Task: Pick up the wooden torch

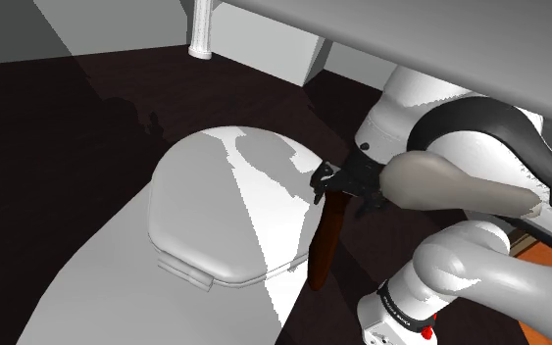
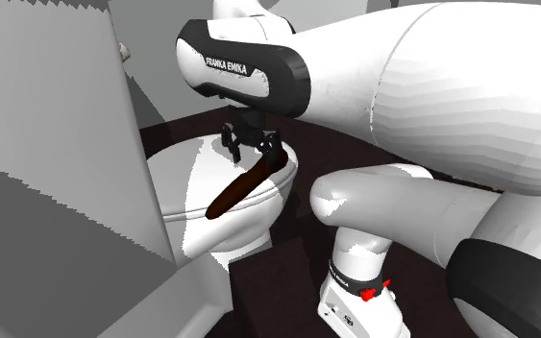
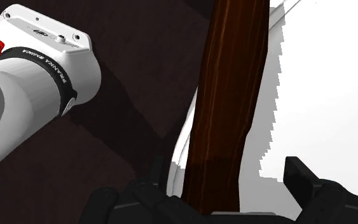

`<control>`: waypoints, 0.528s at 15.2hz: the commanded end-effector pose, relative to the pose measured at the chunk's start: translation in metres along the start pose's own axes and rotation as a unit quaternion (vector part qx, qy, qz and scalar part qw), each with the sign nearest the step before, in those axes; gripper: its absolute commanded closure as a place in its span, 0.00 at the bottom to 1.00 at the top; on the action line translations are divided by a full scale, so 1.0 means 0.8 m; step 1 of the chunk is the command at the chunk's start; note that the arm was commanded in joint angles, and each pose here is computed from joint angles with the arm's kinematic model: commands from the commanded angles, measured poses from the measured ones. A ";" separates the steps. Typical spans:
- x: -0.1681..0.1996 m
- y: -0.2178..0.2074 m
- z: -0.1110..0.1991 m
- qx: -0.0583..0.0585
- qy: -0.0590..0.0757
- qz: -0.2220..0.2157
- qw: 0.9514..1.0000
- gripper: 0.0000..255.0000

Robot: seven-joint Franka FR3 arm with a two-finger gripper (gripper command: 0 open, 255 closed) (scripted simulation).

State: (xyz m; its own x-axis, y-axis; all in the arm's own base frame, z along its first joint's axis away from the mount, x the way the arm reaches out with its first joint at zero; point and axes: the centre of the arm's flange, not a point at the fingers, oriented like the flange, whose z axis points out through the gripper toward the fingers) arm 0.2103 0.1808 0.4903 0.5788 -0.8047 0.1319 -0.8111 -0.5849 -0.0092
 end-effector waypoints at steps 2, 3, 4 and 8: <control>-0.004 0.000 0.019 0.000 0.000 0.003 1.000 0.00; -0.004 0.000 0.026 0.000 0.000 0.003 1.000 0.00; -0.005 0.000 0.029 0.000 0.000 0.003 1.000 0.00; -0.005 0.000 0.030 0.000 0.001 0.003 1.000 1.00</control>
State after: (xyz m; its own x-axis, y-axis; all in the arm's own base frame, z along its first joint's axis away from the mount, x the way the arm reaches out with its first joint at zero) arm 0.2102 0.1816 0.4670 0.5742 -0.8078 0.1336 -0.8142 -0.5805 -0.0110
